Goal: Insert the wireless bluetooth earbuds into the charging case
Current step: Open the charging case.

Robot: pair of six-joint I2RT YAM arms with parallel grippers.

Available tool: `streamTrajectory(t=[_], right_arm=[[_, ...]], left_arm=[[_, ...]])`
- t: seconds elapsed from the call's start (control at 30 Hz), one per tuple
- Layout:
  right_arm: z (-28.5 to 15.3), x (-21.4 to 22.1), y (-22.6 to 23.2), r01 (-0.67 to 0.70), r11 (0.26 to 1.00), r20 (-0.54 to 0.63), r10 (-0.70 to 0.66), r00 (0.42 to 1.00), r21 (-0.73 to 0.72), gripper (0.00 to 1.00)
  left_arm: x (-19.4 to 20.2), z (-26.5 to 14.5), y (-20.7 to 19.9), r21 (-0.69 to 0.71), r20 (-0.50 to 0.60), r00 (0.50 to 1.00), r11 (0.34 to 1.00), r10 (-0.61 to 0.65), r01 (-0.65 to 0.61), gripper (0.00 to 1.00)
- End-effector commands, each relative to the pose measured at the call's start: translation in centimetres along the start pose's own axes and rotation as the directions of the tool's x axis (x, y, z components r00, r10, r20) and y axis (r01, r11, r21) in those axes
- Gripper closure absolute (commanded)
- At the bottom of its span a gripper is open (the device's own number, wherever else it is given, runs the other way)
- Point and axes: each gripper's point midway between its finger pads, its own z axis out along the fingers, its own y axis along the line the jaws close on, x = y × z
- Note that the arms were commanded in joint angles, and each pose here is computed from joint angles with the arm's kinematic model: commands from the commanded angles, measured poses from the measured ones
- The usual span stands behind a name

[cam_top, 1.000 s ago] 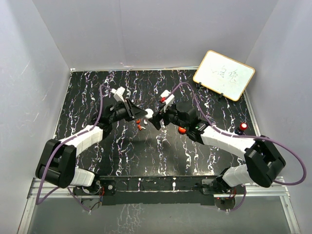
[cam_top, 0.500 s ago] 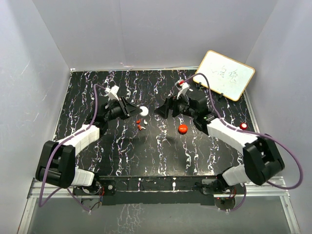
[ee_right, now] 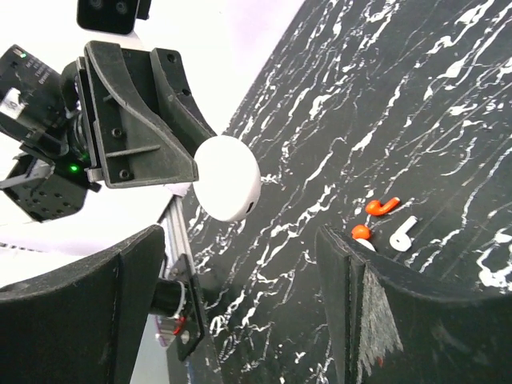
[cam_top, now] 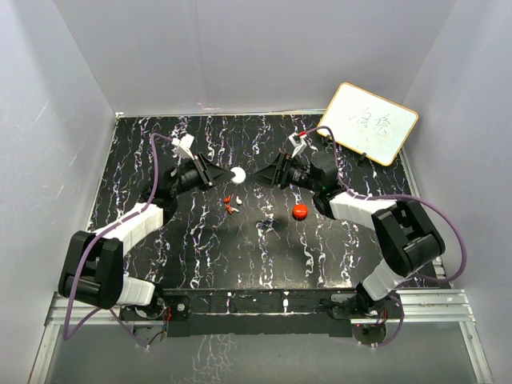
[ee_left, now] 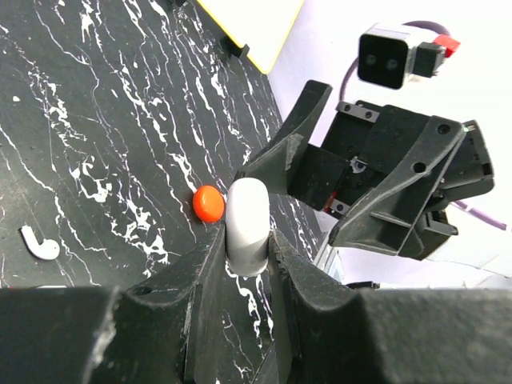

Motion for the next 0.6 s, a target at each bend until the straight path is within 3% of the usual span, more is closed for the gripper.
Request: streamTrajectory(t=[0.0,0.23,0.57], right_arm=[[0.5,-1.7,2.3,-0.002,0.992,0.058,0.010,0.998,-0.130,0.28],[1.3,-1.6,2.9,-0.065,0.967,0.060,0.082,0.995,-0.248,0.39],[2.0,-2.4,3.4,-0.102,0.937,0.072,0.133,0.988,-0.333,0.47]], left_arm=[[-2.0,0.0,-2.7,0.084,0.042,0.999,0.996,0.033,-0.037,1.00],[-2.2,0.0,-3.5,0.133,0.058,0.998,0.991,0.003,-0.011,1.00],[-1.6,0.4,-2.5,0.122,0.035,0.999,0.992,-0.029,0.025,1.00]])
